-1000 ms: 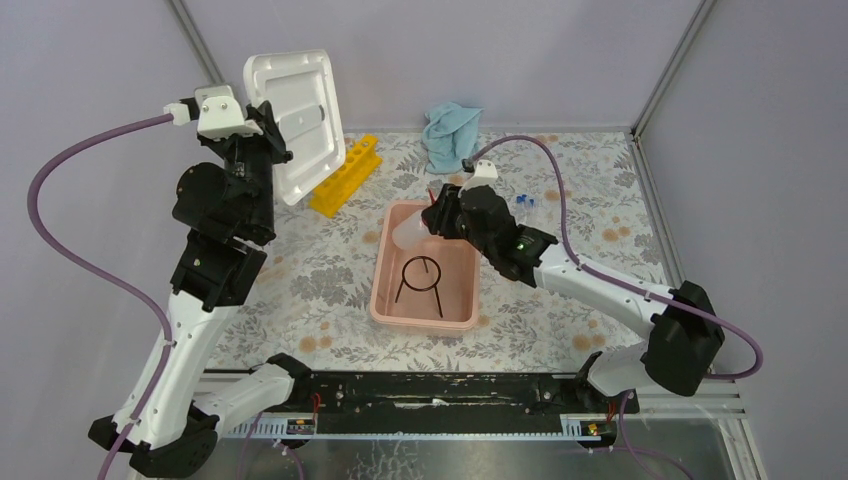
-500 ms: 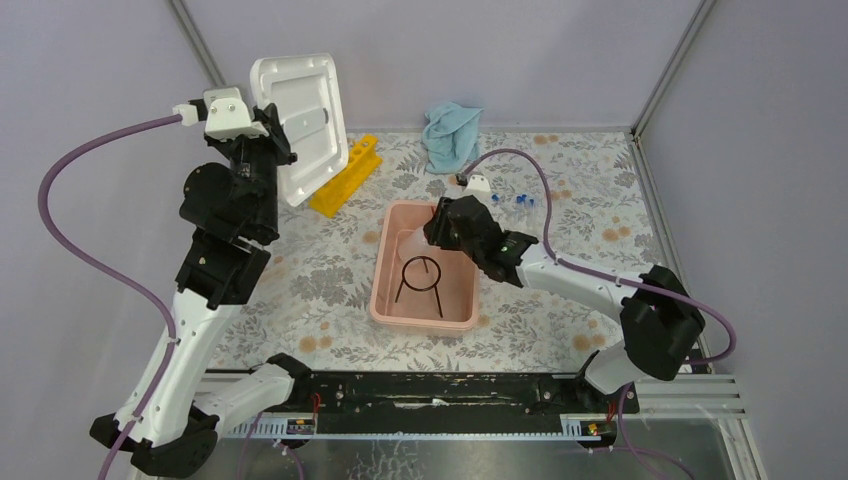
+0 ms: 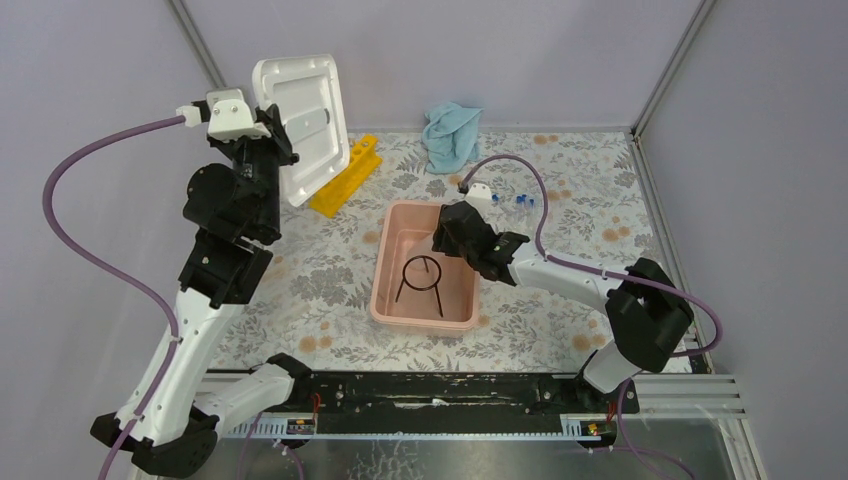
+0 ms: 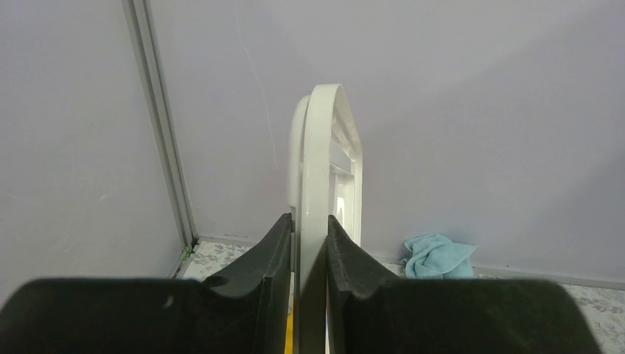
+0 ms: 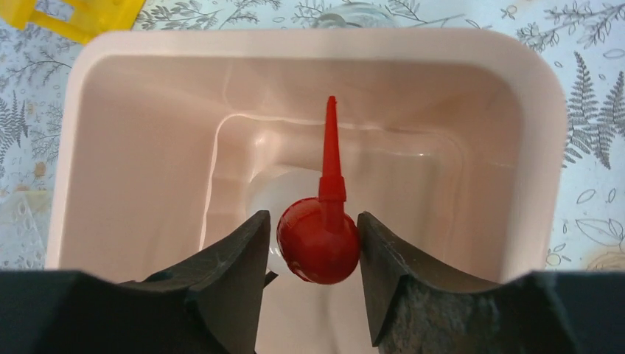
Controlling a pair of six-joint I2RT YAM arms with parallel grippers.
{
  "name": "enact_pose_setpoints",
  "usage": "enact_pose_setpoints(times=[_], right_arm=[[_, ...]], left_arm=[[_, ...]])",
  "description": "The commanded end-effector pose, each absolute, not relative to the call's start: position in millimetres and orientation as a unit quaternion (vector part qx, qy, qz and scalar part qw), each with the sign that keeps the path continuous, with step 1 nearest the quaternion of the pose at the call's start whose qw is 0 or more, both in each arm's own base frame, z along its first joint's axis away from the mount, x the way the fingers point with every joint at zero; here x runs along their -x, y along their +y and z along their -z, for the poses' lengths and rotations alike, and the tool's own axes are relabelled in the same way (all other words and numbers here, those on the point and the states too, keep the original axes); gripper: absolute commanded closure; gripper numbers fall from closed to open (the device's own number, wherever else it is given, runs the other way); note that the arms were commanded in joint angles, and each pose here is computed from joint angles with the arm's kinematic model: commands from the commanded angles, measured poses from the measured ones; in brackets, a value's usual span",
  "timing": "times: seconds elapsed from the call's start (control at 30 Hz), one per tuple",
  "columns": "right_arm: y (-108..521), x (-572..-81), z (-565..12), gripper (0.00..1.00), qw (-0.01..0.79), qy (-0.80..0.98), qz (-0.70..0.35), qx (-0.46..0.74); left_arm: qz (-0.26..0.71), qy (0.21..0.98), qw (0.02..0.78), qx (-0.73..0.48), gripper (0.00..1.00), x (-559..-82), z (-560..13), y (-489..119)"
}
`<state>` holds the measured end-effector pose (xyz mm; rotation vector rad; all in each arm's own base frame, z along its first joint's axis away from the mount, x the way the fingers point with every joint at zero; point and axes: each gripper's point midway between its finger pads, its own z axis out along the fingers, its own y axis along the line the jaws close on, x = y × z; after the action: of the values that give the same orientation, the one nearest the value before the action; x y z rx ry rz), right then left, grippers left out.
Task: Organize the chemistry lab equipment
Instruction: Place the chemistry item in the storage box.
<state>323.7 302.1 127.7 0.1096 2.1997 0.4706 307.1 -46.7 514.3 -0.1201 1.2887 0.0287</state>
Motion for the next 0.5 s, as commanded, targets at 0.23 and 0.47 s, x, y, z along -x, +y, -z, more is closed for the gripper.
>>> enact_pose_setpoints(times=[0.23,0.47], right_arm=[[268.0,-321.1,-125.4,0.34,0.43,0.894,-0.11,-0.057],[260.7,-331.2,-156.6,0.33,0.465,0.88,-0.089,-0.038]], left_arm=[[0.019,0.553,0.828,0.092,1.0,-293.9,-539.5,-40.9],[0.03,0.551,0.828,0.098,1.0,-294.9,-539.0,-42.6]])
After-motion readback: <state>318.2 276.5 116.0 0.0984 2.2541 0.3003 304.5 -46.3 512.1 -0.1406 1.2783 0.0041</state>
